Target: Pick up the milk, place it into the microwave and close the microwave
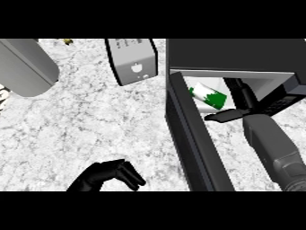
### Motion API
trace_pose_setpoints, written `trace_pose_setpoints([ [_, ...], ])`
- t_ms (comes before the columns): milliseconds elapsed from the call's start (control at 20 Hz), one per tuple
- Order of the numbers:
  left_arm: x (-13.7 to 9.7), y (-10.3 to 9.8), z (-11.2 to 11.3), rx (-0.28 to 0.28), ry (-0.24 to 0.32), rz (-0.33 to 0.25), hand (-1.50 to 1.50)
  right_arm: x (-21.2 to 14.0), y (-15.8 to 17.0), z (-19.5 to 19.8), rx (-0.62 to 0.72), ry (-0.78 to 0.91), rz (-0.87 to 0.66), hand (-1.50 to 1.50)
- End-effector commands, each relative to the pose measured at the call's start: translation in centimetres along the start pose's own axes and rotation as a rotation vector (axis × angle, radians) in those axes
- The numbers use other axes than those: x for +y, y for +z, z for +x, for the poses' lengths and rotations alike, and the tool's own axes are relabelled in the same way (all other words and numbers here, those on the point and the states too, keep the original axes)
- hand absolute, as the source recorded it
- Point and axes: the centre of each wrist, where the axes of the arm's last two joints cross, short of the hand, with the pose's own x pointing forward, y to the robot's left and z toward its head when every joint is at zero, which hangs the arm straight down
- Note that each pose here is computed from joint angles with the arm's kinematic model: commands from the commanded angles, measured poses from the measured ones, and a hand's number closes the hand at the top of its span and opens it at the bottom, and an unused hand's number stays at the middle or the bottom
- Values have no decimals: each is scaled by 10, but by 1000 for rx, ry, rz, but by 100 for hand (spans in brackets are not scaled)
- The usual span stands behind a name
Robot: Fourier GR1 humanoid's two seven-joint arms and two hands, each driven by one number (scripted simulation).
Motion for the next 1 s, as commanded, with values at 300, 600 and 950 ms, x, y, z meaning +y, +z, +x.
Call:
trace_pose_setpoints([
  [300, -8, -43, -27, 86, -117, -65, 150, -51, 77, -14, 5, -1, 60, -150],
  [600, -40, -44, -47, 170, -85, -231, 150, -80, 85, 2, -18, -1, 52, -150],
  [950, -79, -42, -77, 222, -35, -323, 150, -77, 92, 14, -62, -10, 66, -150],
])
